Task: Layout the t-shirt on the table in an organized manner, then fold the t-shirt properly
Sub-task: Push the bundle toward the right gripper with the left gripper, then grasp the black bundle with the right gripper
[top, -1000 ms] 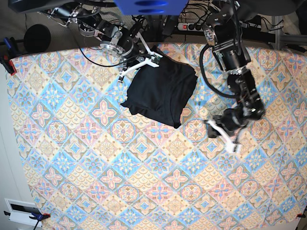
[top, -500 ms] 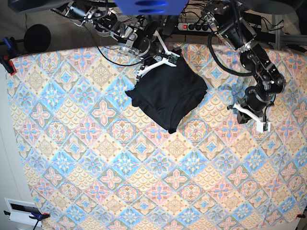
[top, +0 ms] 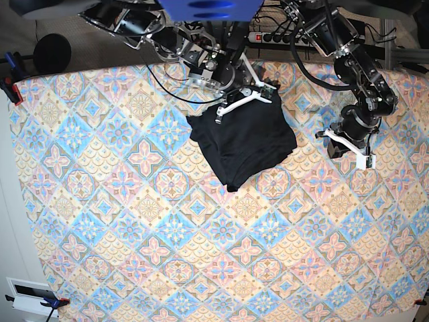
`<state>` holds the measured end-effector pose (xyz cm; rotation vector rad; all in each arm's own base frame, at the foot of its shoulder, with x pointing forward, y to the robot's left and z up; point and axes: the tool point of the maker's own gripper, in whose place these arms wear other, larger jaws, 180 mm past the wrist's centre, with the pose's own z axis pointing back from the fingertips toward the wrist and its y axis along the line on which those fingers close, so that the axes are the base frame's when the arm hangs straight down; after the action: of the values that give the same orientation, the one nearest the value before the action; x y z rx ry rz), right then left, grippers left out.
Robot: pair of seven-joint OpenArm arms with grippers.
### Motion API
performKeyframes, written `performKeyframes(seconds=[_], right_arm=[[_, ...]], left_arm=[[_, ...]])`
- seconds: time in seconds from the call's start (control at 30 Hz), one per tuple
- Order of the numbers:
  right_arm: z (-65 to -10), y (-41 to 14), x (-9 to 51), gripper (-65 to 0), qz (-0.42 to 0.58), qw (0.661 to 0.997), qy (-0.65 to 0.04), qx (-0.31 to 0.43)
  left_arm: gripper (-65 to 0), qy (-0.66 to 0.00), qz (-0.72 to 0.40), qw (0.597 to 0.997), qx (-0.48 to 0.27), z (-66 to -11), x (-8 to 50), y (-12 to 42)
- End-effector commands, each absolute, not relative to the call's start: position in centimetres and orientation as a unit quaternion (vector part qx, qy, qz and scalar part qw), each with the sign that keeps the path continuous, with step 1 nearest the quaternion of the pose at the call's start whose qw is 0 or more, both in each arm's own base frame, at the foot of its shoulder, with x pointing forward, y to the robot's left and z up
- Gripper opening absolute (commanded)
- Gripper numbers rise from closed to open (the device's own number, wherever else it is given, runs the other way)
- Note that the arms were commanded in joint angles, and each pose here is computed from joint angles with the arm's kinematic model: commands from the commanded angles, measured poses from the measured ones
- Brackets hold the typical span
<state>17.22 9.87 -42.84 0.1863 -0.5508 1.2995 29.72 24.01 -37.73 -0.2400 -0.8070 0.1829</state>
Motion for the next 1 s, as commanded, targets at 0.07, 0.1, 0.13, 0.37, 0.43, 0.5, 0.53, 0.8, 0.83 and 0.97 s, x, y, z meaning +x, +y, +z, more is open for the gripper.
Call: performKeyframes(seconds=[0.07, 0.1, 0.13, 0.37, 0.43, 0.5, 0.53, 0.8, 0.83, 0.97], right_arm=[[-42.7, 11.1, 17.1, -65.0, 0.593, 0.752, -0.264, 0.116], [-42.9, 11.1, 17.1, -65.0, 0.593, 0.751, -0.265, 0.117], [-43.0, 11.1, 17.3, -65.0, 0.592, 0.752, -0.265, 0.117], [-42.3, 12.8, 20.0, -65.0, 0.551, 0.767, -0.299, 0.137], [-41.4, 13.2, 21.2, -65.0, 0.530, 0.774, -0.316, 0.145], [-41.0, 13.3, 21.9, -65.0, 0.518, 0.779, -0.321, 0.146], [-40.9, 13.4, 21.9, -65.0, 0.517, 0.779, -0.322, 0.147], [-40.8, 13.3, 22.2, -65.0, 0.512, 0.781, -0.326, 0.147], [-40.8, 13.1, 22.6, -65.0, 0.506, 0.784, -0.328, 0.146], [-40.6, 11.4, 24.5, -65.0, 0.475, 0.803, -0.335, 0.135]], left_arm=[[-65.0, -0.413, 0.083, 0.899, -0.116, -36.5, 30.3, 24.2], [-65.0, -0.413, 0.083, 0.900, -0.116, -36.6, 30.2, 24.2], [-65.0, -0.412, 0.084, 0.900, -0.116, -36.6, 30.2, 24.2], [-65.0, -0.410, 0.084, 0.900, -0.117, -36.8, 30.1, 24.2], [-65.0, -0.410, 0.085, 0.900, -0.118, -36.8, 30.1, 24.2], [-65.0, -0.410, 0.085, 0.900, -0.118, -36.8, 30.1, 24.2], [-65.0, -0.409, 0.085, 0.901, -0.118, -36.9, 30.0, 24.1], [-65.0, -0.403, 0.086, 0.903, -0.118, -37.3, 29.6, 24.1], [-65.0, -0.403, 0.086, 0.903, -0.118, -37.3, 29.6, 24.1], [-65.0, -0.403, 0.086, 0.903, -0.118, -37.3, 29.6, 24.1]])
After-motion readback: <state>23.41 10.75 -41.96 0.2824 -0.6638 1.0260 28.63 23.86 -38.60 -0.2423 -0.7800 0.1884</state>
